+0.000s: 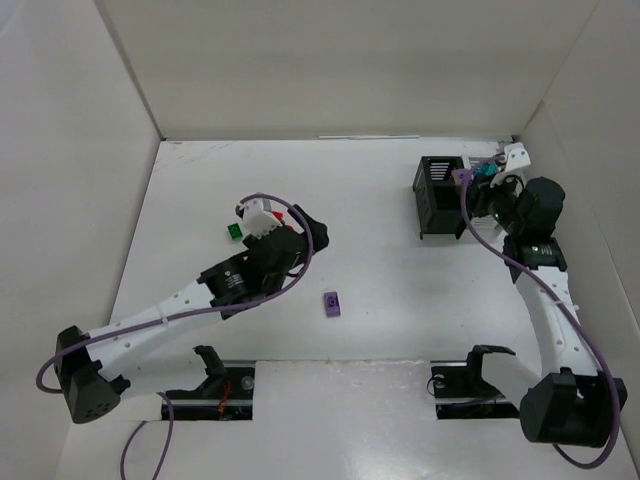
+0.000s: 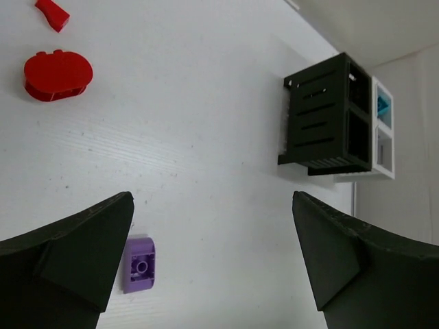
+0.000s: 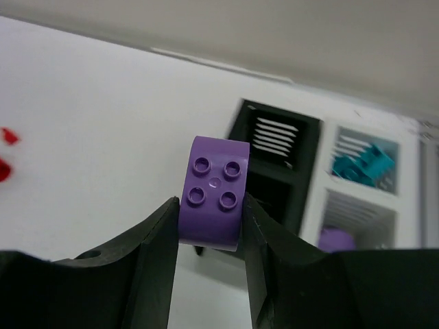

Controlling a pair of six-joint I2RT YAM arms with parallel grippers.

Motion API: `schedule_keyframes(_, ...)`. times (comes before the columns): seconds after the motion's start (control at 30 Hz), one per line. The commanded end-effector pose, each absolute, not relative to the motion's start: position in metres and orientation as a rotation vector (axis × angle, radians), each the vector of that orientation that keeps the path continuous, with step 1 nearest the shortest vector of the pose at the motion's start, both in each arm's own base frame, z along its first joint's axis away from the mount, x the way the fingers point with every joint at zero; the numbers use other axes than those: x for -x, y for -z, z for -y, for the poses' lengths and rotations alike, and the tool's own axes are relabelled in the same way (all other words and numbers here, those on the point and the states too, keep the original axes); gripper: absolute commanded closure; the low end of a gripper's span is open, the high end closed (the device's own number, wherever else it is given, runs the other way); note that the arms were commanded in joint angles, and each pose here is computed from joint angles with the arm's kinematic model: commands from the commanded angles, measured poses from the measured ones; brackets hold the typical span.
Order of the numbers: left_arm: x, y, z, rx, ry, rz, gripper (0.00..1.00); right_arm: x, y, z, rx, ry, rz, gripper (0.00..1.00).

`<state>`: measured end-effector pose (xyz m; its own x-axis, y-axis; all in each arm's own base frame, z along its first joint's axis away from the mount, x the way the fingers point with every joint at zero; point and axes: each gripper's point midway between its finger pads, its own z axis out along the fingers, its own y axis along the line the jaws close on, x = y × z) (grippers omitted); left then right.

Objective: Sort the legos into containers by color

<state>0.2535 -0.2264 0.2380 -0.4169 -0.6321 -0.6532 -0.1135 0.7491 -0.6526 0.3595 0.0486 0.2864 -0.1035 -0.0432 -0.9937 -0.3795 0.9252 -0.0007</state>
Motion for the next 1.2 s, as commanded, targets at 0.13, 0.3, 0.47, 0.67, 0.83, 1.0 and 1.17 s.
schedule_keyframes(0.13,-0.242,-0.181,0.246,0.349,0.578,-2.141,0.00,-0.371,-0.256,0.054,0.051,0.226,-1.986,1.00)
schedule_keyframes(0.3,-0.244,-0.155,0.256,0.279,0.470,-2.245,0.00,-0.380,-0.243,0.073,0.027,0.300,-2.068,1.00)
schedule_keyframes(0.47,-0.241,-0.131,0.262,0.259,0.419,-2.331,0.00,-0.395,-0.239,0.085,0.000,0.322,-2.081,0.99)
schedule_keyframes(0.67,-0.235,-0.118,0.274,0.230,0.458,-2.385,0.01,-0.410,-0.223,0.087,0.021,0.296,-2.139,0.95)
schedule_keyframes(0.83,-0.231,-0.107,0.274,0.217,0.445,-2.419,0.01,-0.416,-0.216,0.086,0.033,0.262,-2.162,0.89)
schedule_keyframes(1.0,-0.225,-0.093,0.277,0.184,0.437,-2.465,0.03,-0.415,-0.210,0.084,0.039,0.248,-2.188,0.66)
schedule_keyframes(1.17,-0.219,-0.085,0.284,0.150,0.432,-2.493,0.04,-0.412,-0.219,0.087,0.028,0.271,-2.170,0.39)
